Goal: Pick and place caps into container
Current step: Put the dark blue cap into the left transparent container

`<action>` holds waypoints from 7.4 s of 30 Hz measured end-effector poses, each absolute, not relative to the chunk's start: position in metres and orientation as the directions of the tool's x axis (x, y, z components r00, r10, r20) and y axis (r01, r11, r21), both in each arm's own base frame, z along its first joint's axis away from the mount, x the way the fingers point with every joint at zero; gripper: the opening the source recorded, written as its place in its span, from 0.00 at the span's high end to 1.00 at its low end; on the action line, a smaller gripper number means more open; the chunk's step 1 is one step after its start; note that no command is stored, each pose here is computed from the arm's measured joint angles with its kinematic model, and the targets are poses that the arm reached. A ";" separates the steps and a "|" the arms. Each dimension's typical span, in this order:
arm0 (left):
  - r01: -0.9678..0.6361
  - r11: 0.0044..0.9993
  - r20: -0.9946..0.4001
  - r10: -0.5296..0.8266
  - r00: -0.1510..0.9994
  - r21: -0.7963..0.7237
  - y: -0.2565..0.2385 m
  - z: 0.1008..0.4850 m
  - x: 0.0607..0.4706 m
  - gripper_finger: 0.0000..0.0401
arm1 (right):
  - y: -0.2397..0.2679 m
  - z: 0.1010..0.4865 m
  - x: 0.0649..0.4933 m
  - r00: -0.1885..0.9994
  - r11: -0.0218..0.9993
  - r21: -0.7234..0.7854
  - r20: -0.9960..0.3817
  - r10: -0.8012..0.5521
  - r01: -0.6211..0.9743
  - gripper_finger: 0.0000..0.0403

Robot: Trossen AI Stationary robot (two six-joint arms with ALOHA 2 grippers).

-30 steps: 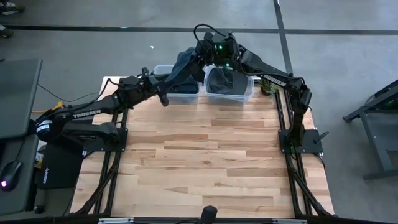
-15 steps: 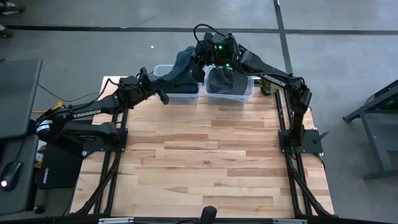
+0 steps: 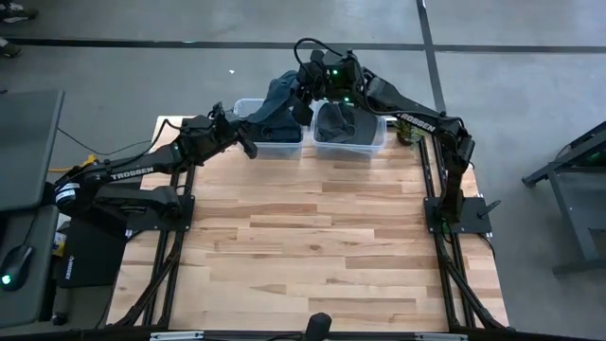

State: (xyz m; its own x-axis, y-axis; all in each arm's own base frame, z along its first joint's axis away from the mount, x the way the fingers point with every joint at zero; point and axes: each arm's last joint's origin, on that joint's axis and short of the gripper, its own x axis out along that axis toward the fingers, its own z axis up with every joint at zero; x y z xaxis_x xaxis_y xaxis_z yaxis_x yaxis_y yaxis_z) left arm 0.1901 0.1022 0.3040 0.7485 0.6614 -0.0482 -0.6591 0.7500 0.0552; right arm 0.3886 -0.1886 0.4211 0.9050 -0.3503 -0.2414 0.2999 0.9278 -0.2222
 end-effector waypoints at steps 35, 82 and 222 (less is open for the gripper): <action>-0.642 0.709 -0.070 0.654 0.753 -0.291 0.110 0.302 0.186 0.99 | -0.146 0.473 0.308 0.855 0.866 -0.470 -0.366 -0.368 0.172 0.44; 0.044 0.512 0.057 0.010 0.998 -0.858 0.174 0.295 0.168 0.99 | -0.095 0.375 0.417 0.550 0.442 -0.867 -0.492 -0.675 -0.233 0.73; -0.373 0.905 -0.068 0.367 0.928 -0.204 0.144 0.316 0.082 0.42 | -0.215 0.310 0.448 0.763 0.863 -0.464 -0.480 -0.433 0.198 1.00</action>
